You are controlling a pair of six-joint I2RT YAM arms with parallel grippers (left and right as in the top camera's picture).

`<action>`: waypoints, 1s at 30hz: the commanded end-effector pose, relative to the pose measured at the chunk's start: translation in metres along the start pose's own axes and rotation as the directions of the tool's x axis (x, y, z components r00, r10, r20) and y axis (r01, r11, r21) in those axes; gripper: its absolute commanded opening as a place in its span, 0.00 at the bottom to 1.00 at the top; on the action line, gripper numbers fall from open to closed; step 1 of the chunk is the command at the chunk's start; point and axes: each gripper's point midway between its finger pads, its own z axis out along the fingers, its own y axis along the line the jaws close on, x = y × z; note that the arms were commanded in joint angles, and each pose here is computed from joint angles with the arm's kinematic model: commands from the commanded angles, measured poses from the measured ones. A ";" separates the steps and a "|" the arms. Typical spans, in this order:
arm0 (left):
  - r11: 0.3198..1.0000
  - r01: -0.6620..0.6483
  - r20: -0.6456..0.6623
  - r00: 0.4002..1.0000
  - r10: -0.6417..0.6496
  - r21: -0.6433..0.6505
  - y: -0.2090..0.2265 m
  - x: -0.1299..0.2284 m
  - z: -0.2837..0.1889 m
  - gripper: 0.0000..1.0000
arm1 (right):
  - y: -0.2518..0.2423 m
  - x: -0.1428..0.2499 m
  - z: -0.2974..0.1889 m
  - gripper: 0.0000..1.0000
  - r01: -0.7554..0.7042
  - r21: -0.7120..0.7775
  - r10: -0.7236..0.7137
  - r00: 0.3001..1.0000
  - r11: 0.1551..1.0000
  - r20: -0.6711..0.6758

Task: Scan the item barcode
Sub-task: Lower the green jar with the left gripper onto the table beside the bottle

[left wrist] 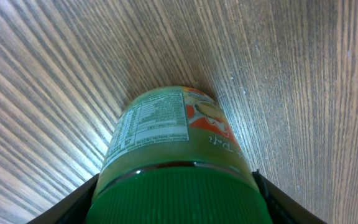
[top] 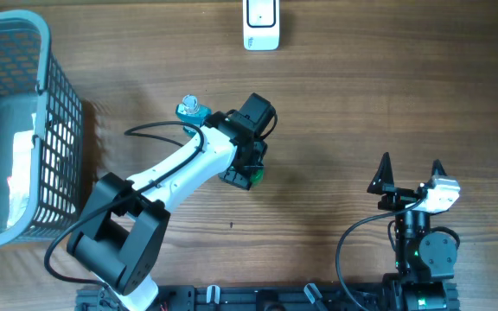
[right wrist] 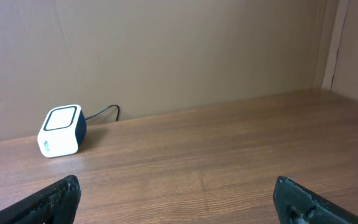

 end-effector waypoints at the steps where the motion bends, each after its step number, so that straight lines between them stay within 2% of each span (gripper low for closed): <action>1: 1.000 -0.014 0.003 1.000 0.014 -0.023 0.003 -0.004 0.002 0.61 | 0.002 -0.001 0.000 1.00 0.016 -0.013 -0.016 1.000 1.000 0.006; 8: 0.987 -0.152 -0.006 0.988 0.152 -0.061 0.013 -0.004 0.002 0.63 | 0.002 -0.001 0.000 1.00 0.016 -0.013 -0.016 1.000 1.000 0.007; 13: 0.934 -0.349 -0.021 0.937 0.348 -0.079 0.018 -0.006 0.001 0.66 | 0.002 -0.001 0.000 1.00 0.016 -0.013 -0.016 1.000 1.000 0.007; 17: 0.864 -0.499 -0.034 0.867 0.498 -0.075 0.018 -0.006 0.001 0.66 | 0.002 -0.001 0.000 1.00 0.016 -0.013 -0.016 1.000 1.000 0.007; 21: 0.754 -0.654 -0.042 0.757 0.653 -0.058 0.015 -0.006 0.001 0.67 | 0.002 -0.001 0.000 1.00 0.016 -0.013 -0.016 1.000 1.000 0.006; 30: 0.574 -0.819 -0.025 0.574 0.818 -0.015 0.005 -0.004 0.002 0.68 | 0.002 -0.001 0.000 1.00 0.017 -0.013 -0.017 1.000 1.000 0.007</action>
